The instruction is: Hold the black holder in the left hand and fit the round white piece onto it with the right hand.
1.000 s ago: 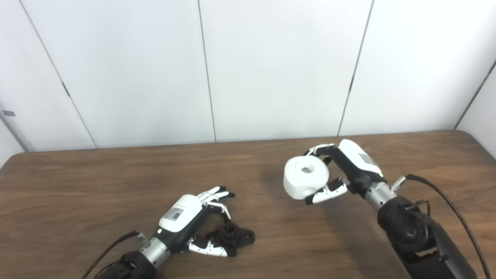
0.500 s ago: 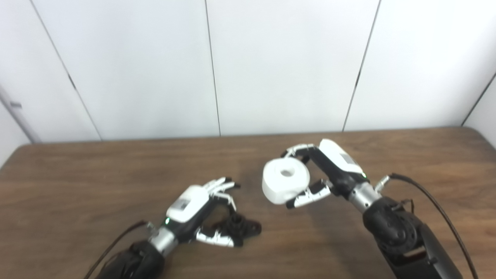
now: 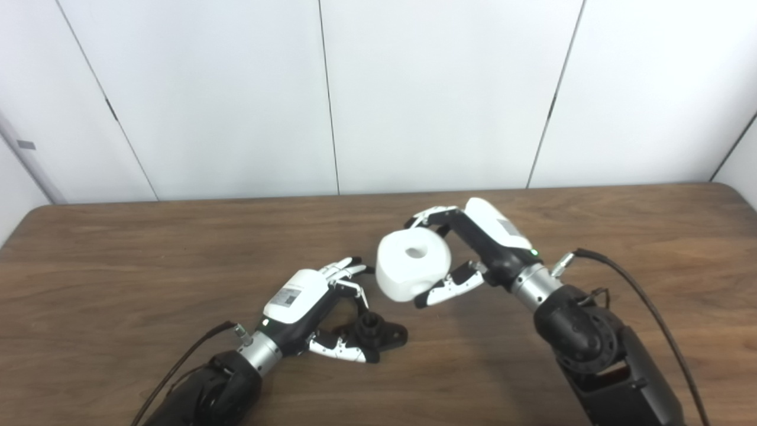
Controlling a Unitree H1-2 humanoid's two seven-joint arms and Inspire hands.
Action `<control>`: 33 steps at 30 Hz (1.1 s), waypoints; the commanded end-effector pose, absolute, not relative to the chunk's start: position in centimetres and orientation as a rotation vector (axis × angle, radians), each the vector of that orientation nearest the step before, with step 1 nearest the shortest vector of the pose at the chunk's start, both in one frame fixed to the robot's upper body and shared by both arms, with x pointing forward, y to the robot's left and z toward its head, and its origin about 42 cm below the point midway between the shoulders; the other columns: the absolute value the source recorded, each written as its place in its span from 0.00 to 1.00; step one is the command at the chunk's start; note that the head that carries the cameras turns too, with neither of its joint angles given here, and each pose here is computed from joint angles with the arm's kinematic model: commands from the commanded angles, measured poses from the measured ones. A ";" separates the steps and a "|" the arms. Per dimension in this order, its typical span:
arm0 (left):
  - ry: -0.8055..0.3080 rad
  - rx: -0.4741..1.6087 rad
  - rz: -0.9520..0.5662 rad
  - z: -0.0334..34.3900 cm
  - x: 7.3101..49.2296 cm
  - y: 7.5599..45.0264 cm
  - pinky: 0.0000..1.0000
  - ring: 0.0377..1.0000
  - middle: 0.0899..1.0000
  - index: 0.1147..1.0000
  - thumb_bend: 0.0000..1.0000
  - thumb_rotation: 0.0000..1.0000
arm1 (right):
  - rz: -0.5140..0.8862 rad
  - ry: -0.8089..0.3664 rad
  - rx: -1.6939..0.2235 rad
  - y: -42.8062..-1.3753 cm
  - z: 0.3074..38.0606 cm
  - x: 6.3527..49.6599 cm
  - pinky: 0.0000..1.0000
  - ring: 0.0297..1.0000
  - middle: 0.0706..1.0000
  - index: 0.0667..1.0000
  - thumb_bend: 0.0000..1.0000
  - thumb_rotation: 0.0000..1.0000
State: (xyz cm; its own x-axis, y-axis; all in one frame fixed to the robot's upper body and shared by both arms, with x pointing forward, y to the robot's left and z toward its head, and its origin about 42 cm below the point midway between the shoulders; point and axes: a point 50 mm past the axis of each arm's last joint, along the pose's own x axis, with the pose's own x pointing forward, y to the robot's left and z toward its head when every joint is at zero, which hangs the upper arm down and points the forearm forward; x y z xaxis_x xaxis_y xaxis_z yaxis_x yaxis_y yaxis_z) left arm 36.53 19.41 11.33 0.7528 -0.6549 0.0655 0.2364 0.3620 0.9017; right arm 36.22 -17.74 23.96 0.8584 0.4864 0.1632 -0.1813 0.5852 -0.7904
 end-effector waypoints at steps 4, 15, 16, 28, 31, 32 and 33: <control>-0.287 1.174 -0.762 7.1 34.4 18.6 0.94 0.97 0.88 0.42 0.52 0.06 | 0.420 -0.473 -0.862 -16.2 25.7 36.7 0.63 0.75 0.72 0.44 0.52 0.14; -0.283 1.169 -0.763 7.2 34.4 18.5 0.94 0.97 0.88 0.42 0.52 0.06 | 0.502 -0.506 -0.915 -14.6 24.4 36.3 0.62 0.73 0.72 0.44 0.52 0.14; -0.282 1.171 -0.763 7.3 34.4 18.5 0.94 0.97 0.88 0.42 0.52 0.06 | 0.509 -0.503 -0.921 -14.5 24.1 36.3 0.62 0.72 0.72 0.44 0.52 0.14; -0.280 1.175 -0.758 7.7 34.4 18.4 0.95 0.97 0.88 0.42 0.52 0.06 | 0.547 -0.485 -0.945 -14.6 22.5 36.7 0.62 0.74 0.71 0.44 0.52 0.14; -0.280 1.175 -0.756 7.7 34.4 18.4 0.95 0.97 0.88 0.42 0.52 0.06 | 0.559 -0.484 -0.953 -14.5 22.3 36.8 0.62 0.74 0.71 0.44 0.52 0.14; -0.280 1.175 -0.756 7.8 34.4 18.4 0.95 0.97 0.88 0.42 0.52 0.06 | 0.562 -0.483 -0.955 -14.5 22.2 36.9 0.62 0.73 0.71 0.44 0.52 0.14; -0.280 1.175 -0.756 7.8 34.4 18.4 0.95 0.97 0.88 0.42 0.52 0.06 | 0.565 -0.482 -0.961 -14.5 22.1 36.9 0.62 0.73 0.71 0.44 0.52 0.14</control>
